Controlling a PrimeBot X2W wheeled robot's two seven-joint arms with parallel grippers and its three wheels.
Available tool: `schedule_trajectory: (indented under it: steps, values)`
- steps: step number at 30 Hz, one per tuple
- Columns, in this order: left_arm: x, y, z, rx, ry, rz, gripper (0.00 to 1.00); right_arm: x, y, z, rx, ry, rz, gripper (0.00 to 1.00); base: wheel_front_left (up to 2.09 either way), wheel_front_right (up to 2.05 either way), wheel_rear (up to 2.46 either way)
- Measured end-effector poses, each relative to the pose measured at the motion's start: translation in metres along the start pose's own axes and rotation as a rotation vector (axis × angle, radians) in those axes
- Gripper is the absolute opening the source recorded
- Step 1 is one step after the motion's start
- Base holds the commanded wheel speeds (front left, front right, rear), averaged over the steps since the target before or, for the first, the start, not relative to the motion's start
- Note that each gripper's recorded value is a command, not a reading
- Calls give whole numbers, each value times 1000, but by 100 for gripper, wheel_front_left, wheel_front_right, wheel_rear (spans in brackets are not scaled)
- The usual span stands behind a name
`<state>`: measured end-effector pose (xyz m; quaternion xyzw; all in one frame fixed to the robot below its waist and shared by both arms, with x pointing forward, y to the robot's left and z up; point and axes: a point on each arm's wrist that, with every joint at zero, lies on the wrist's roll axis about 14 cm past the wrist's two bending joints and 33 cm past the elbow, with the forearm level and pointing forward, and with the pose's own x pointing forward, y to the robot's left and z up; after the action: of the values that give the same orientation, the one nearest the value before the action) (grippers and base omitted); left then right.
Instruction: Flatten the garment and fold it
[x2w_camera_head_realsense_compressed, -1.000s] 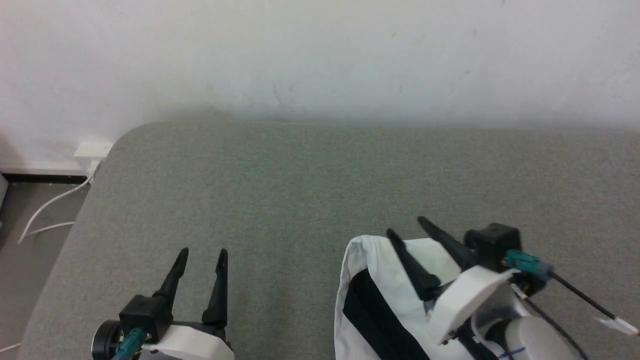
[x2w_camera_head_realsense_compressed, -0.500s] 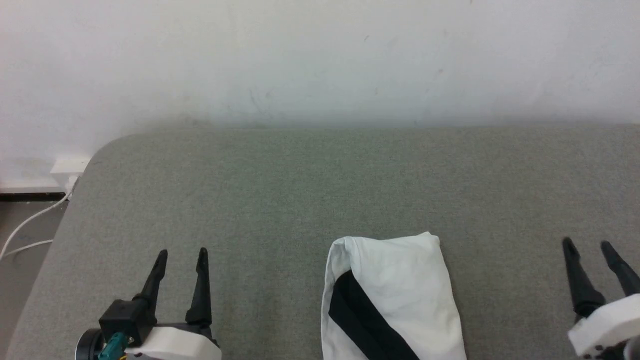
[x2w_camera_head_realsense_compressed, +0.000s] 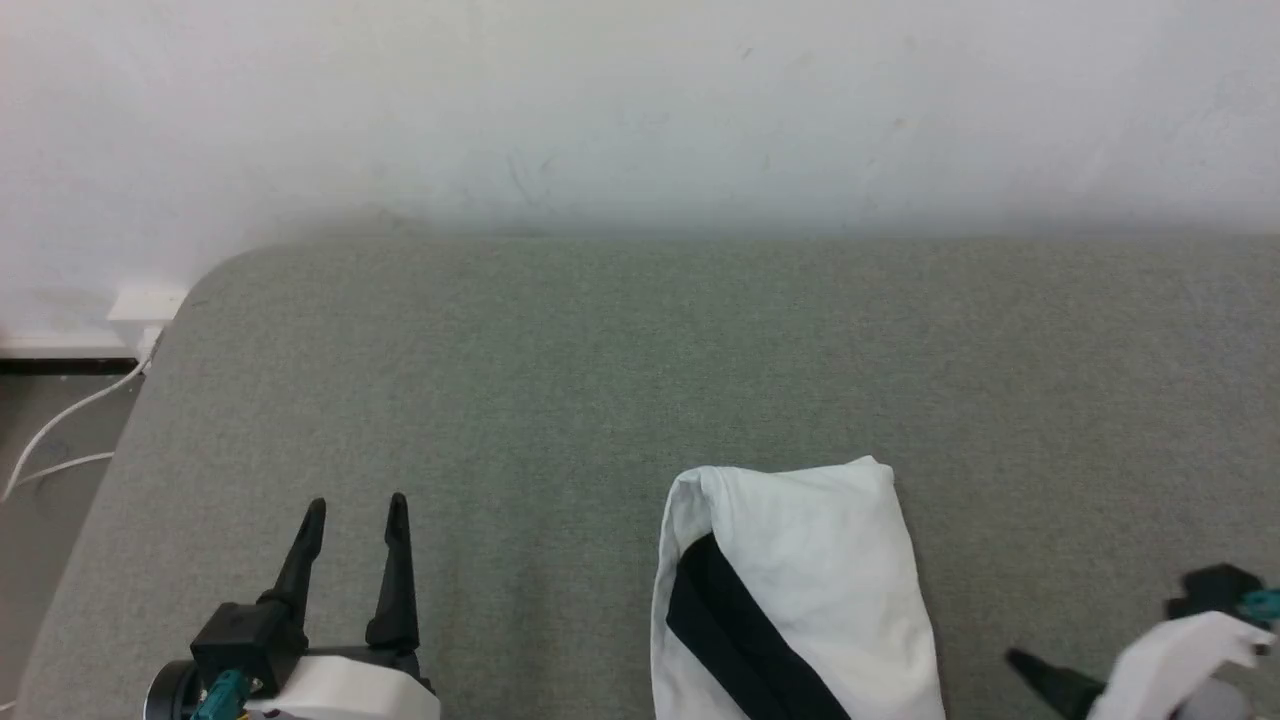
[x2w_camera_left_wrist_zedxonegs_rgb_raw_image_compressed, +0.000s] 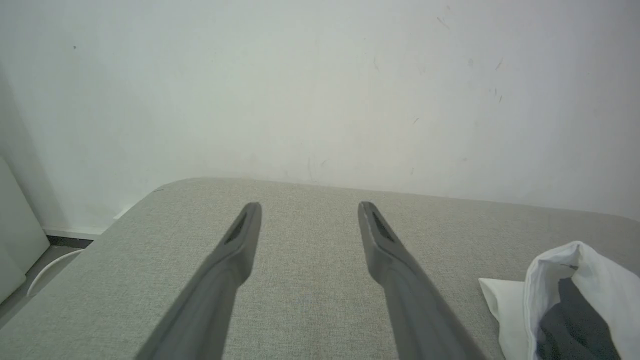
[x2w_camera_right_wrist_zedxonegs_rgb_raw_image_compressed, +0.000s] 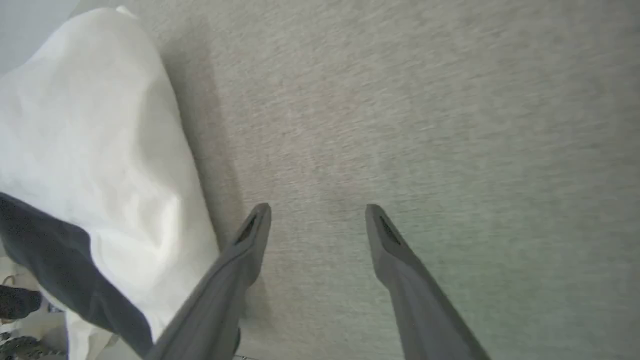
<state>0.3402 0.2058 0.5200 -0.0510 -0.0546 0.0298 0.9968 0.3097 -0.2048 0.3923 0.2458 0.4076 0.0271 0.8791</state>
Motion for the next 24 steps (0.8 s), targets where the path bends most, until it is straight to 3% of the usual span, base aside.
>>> schedule_trajectory:
  steps: [8,14,15,16,20,24]
  values:
    - [-4,2,-4,-3,15,12,100,33,73,-22,116,130,229,100,0,0,0]
    - [-3,5,-6,-1,21,21,100,50,101,-34,140,194,301,100,0,0,0]
    - [-4,5,-7,0,22,22,100,52,106,-35,143,199,315,72,0,0,0]
    - [-4,6,-7,0,23,23,100,53,112,-36,148,200,330,0,0,0,0]
    - [-5,5,-5,0,17,22,100,52,120,-37,91,181,343,0,0,0,0]
    - [-5,1,-1,-3,4,8,100,47,112,-20,-69,88,307,0,0,0,0]
